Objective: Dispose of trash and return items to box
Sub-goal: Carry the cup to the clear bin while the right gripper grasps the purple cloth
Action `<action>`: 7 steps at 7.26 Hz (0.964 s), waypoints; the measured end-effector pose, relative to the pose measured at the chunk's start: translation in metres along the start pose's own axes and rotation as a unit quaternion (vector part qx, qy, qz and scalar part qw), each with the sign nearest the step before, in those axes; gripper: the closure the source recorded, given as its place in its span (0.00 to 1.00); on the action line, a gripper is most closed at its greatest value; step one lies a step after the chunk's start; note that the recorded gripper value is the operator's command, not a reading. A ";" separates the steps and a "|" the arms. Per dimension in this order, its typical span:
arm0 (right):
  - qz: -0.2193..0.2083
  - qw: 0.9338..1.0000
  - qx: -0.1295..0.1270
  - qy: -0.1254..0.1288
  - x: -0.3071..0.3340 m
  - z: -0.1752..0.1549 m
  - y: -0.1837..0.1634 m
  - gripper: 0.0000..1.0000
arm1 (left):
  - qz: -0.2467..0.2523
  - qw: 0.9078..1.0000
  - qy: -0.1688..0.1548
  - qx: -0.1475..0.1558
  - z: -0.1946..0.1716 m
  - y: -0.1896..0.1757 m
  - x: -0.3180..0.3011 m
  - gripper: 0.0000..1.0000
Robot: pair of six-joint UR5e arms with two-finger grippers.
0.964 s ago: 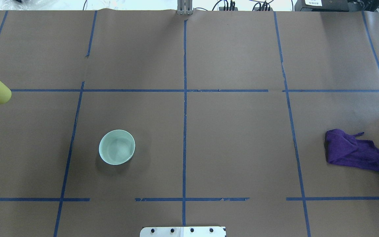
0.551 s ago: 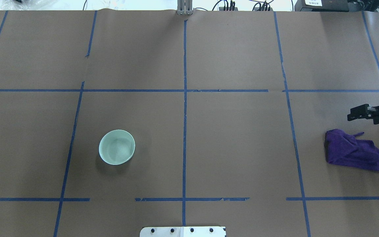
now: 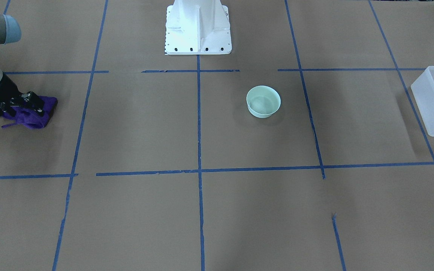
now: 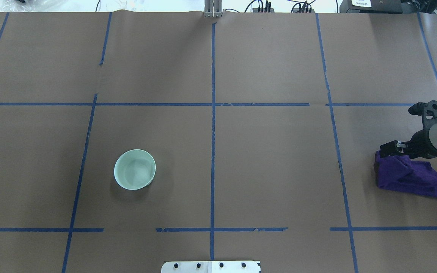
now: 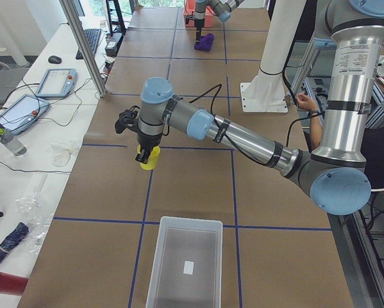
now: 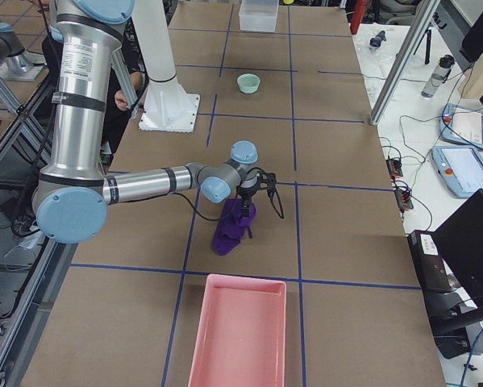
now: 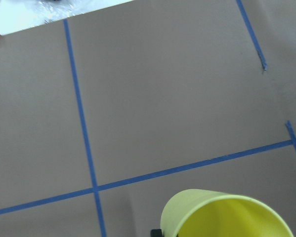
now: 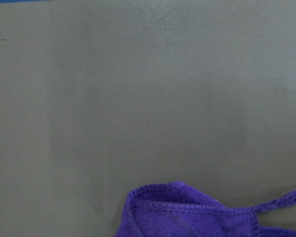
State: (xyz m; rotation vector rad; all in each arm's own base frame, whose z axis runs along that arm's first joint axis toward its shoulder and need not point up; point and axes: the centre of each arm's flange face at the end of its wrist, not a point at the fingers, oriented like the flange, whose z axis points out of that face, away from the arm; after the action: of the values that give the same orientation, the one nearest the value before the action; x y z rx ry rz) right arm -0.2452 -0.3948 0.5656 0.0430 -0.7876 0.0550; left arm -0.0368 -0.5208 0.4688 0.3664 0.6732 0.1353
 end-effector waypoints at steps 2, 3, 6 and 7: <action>-0.008 1.000 -0.010 0.006 -0.005 0.012 0.007 0.13 | 0.006 1.000 -0.015 -0.005 0.002 0.006 -0.034 1.00; -0.009 1.000 -0.012 0.008 -0.006 0.015 0.007 0.56 | 0.015 1.000 -0.018 -0.011 0.007 0.009 -0.045 1.00; -0.017 1.000 -0.015 0.009 -0.003 0.016 0.009 1.00 | 0.038 0.998 -0.043 -0.032 0.021 0.021 -0.085 1.00; -0.019 1.000 -0.015 0.009 -0.002 0.015 0.010 1.00 | 0.043 0.997 -0.045 -0.039 0.026 0.026 -0.098 1.00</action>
State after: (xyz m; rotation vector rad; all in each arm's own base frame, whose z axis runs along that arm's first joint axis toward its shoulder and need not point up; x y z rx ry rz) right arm -0.2578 -0.3862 0.5748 0.0286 -0.7700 0.0080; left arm -0.0968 -0.5278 0.5545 0.3244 0.5614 0.2248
